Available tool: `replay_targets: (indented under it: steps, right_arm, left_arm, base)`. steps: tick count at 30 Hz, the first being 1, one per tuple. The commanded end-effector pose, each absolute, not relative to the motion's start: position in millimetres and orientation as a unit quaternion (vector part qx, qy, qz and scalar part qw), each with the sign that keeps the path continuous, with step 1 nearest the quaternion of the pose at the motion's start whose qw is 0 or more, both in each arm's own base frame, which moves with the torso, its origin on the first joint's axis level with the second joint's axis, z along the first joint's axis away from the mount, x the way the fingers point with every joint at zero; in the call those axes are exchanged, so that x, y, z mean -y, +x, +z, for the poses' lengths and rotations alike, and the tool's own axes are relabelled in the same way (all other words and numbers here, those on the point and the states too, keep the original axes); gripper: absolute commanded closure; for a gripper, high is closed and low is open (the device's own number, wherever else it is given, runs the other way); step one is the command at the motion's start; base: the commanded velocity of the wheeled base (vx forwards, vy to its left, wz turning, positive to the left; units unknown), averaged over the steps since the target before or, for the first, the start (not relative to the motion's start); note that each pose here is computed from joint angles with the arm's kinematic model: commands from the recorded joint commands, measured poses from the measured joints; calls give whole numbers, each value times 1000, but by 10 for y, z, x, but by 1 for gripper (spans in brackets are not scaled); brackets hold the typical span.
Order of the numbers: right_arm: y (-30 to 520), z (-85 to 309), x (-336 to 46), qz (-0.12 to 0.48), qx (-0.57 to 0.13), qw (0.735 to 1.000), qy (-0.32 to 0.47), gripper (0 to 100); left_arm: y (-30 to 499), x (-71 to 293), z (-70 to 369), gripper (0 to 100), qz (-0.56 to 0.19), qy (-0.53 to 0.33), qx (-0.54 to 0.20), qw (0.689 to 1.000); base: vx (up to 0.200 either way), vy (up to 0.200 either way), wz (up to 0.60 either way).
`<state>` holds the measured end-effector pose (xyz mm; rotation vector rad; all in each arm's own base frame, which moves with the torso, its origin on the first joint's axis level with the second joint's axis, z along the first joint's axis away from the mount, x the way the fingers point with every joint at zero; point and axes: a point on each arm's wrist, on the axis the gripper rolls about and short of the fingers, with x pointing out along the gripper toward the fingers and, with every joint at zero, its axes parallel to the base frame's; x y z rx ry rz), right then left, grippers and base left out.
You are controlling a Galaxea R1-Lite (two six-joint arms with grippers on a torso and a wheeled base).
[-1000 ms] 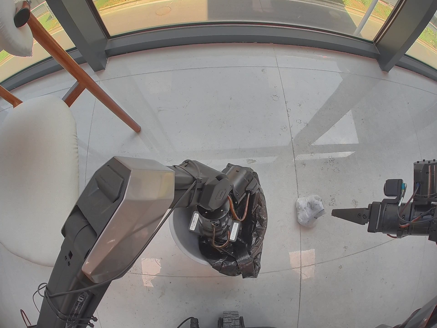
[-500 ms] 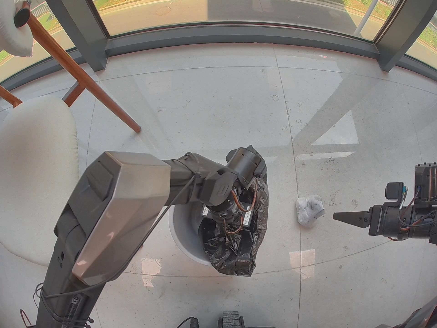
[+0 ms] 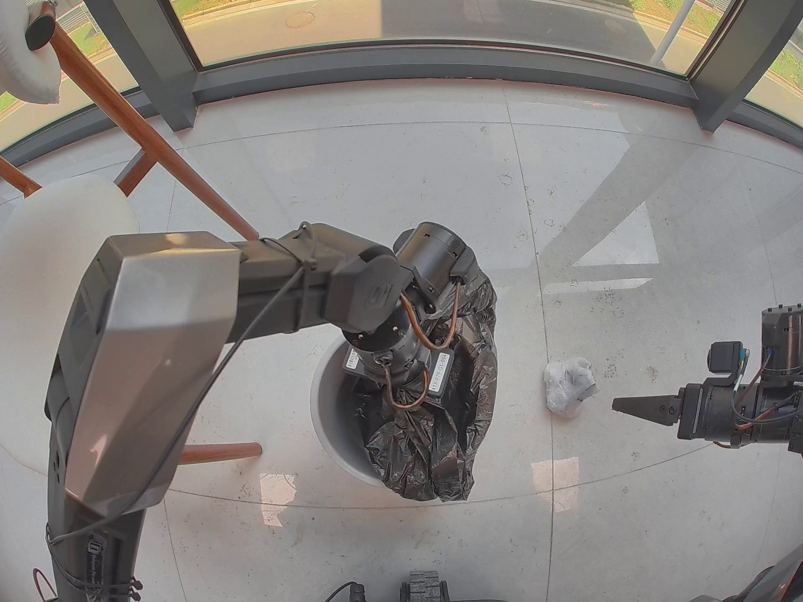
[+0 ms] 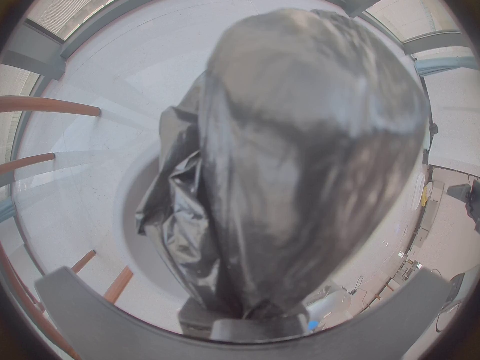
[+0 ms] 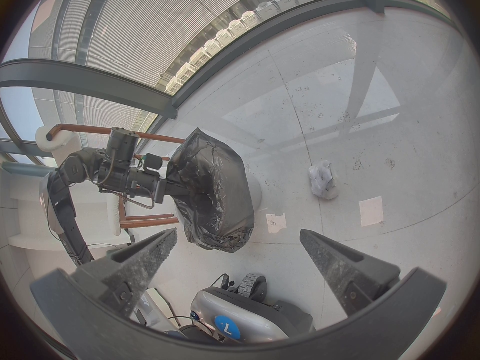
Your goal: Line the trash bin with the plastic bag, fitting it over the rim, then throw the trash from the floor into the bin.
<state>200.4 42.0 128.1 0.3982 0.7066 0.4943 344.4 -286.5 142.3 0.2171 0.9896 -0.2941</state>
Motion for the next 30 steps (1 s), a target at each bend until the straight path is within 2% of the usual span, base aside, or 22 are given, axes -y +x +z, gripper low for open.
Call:
replay_targets:
  steps: [1,6,8,9,14,23,30]
  right_arm:
    - [2003,1274,-420,238,-342,889,192,0]
    - [1996,1270,-416,237,-342,889,192,0]
    - [1996,1270,-416,237,-342,889,192,0]
    - [1993,1262,-384,230,-342,890,195,0]
    - [1989,1253,-368,226,-343,891,196,0]
    - [1985,1255,-370,227,-343,890,196,0]
    - [1986,1256,-371,227,-342,891,195,0]
  left_arm:
    - [3383,2754,1630,100,-135,101,-469,867]
    - [3382,2446,1706,100,-102,114,-514,844]
    - [3381,2445,1705,100,-102,114,-515,844]
    - [3465,2310,1709,100,-98,120,-518,841]
    - [3544,2133,1771,100,-95,109,-518,843]
    - [3462,2032,1853,100,-89,118,-537,831]
    - [3515,1683,1938,100,-61,109,-557,821]
  base:
    - [0,0,0]
    - [0,0,0]
    - [0,0,0]
    - [0,0,0]
    - [0,0,0]
    - [0,0,0]
    - [0,0,0]
